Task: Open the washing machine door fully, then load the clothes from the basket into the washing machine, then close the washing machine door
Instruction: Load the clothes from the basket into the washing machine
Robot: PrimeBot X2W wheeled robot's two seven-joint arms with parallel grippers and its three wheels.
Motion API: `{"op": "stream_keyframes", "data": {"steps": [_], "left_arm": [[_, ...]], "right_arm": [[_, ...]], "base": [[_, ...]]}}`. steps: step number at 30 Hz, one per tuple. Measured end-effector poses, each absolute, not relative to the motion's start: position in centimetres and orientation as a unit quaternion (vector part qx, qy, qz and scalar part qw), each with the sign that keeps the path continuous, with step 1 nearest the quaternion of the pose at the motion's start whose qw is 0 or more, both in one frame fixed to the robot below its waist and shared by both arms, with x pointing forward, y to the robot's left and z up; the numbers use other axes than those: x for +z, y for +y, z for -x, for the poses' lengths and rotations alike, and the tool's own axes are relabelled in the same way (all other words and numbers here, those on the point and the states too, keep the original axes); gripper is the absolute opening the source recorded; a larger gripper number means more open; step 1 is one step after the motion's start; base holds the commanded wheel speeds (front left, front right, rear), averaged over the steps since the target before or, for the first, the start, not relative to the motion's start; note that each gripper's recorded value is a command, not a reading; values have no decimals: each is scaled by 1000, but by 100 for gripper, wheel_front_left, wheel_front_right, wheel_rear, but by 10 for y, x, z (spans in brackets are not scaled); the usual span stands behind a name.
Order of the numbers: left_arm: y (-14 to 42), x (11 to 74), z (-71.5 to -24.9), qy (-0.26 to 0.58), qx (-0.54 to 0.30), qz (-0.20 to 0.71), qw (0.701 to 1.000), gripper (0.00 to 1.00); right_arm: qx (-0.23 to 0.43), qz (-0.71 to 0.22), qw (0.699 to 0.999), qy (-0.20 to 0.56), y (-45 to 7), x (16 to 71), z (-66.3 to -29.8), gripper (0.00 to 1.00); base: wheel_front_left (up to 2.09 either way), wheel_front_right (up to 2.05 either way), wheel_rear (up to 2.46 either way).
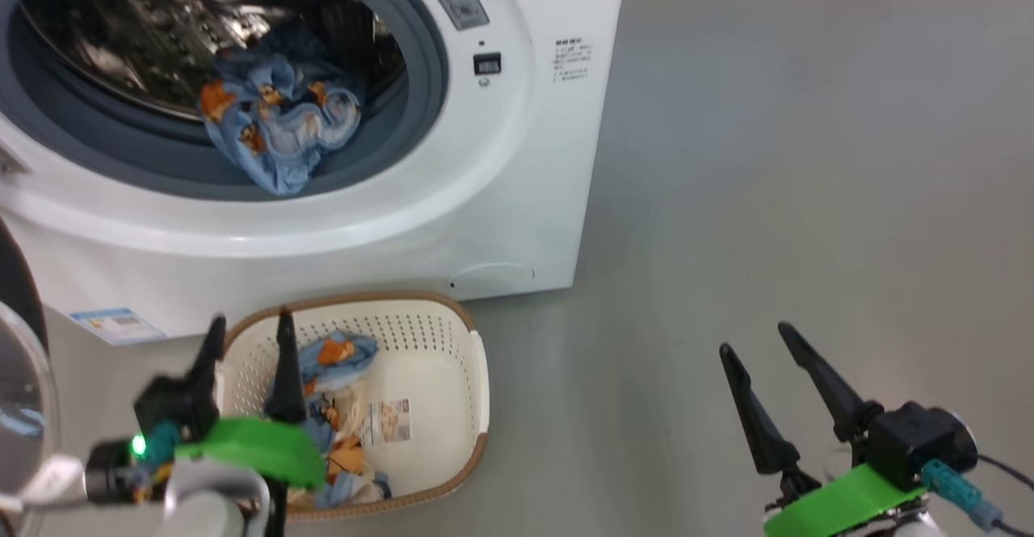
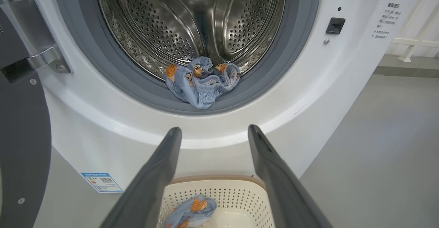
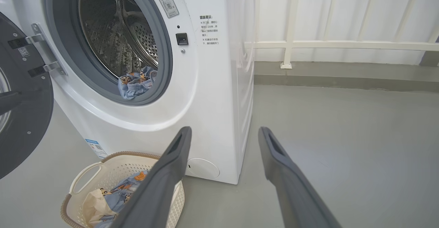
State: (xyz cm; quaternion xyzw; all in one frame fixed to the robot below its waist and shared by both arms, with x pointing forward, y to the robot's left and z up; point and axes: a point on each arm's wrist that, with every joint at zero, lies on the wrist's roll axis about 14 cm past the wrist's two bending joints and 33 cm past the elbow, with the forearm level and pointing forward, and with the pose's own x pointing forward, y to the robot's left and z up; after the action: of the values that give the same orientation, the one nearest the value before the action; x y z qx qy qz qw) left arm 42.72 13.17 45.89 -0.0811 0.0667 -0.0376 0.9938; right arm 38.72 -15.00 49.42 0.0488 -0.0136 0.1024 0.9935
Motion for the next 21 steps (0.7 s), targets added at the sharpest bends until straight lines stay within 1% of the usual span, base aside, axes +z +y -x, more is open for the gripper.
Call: {"op": "stream_keyframes", "data": {"steps": [11, 21], "left_arm": [[128, 460, -515, 83, -53, 88, 991, 100], [124, 438, -585, 150, -75, 65, 984, 100]], "right_arm": [[110, -59, 992, -7, -148, 481, -422, 100], [117, -67, 991, 18, -144, 457, -443, 100]], "base": [[0, 0, 0], [0, 0, 0]]}}
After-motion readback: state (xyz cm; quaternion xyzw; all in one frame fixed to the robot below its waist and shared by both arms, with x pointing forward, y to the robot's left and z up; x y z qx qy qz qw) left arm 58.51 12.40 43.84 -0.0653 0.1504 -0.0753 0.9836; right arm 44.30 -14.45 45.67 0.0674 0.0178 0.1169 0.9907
